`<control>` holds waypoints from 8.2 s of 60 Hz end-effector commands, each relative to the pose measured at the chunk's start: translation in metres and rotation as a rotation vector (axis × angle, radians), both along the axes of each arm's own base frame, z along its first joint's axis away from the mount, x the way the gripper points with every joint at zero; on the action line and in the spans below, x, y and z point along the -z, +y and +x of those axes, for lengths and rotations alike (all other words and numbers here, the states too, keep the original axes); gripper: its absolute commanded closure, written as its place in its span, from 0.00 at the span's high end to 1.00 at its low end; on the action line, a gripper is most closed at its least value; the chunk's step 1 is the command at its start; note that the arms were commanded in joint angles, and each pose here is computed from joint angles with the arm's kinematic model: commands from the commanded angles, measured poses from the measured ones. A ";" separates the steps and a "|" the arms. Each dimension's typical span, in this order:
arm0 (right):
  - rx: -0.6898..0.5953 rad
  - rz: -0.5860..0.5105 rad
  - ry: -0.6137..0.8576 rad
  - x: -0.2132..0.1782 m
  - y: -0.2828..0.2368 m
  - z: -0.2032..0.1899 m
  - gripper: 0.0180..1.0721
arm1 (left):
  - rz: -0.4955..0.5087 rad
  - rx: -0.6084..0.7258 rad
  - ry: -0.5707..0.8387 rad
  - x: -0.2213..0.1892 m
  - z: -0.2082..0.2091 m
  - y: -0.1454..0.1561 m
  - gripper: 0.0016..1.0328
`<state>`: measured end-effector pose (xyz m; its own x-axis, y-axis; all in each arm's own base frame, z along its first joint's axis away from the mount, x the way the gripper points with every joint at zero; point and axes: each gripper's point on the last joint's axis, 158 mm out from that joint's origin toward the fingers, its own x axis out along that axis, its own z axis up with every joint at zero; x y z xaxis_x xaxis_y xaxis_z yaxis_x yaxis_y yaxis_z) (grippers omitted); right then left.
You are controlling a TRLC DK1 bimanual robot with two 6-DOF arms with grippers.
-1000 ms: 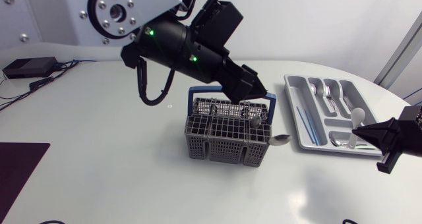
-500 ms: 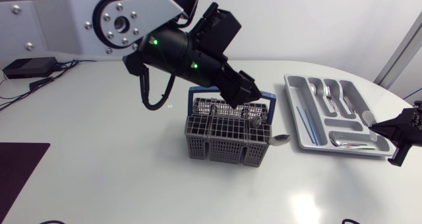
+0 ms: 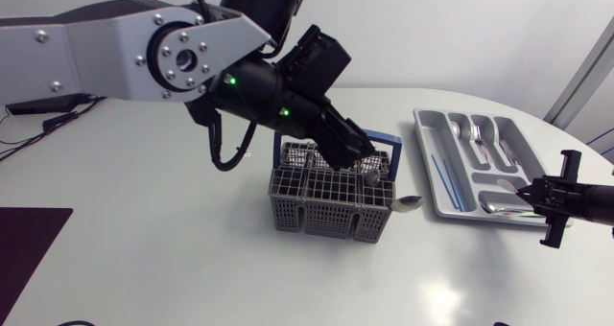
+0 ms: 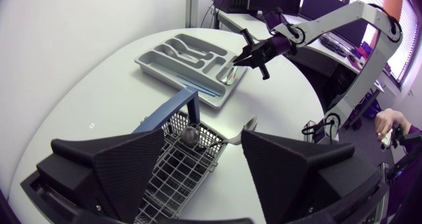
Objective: Unload the cutlery basket into the drawer organizer.
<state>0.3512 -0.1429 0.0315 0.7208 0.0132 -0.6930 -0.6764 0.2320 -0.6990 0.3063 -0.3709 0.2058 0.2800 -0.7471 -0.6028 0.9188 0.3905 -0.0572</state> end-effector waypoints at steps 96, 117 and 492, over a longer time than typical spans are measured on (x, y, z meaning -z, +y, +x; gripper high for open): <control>0.075 0.283 -0.017 -0.019 0.073 -0.033 0.87 | 0.294 0.411 -0.260 0.058 -0.057 -0.074 0.80; 0.087 0.398 0.004 -0.022 0.093 -0.039 0.88 | 0.282 0.417 -0.209 0.066 -0.057 -0.085 0.74; 0.818 0.808 -0.014 -0.095 0.075 0.138 0.05 | 0.016 -0.162 0.044 -0.014 0.005 0.017 0.95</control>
<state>0.4743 -0.0544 0.1299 0.7262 0.0220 -0.6871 -0.1892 0.9673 -0.1690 0.3137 -0.3616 0.2207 0.3584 -0.6901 -0.6287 0.8465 0.5243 -0.0929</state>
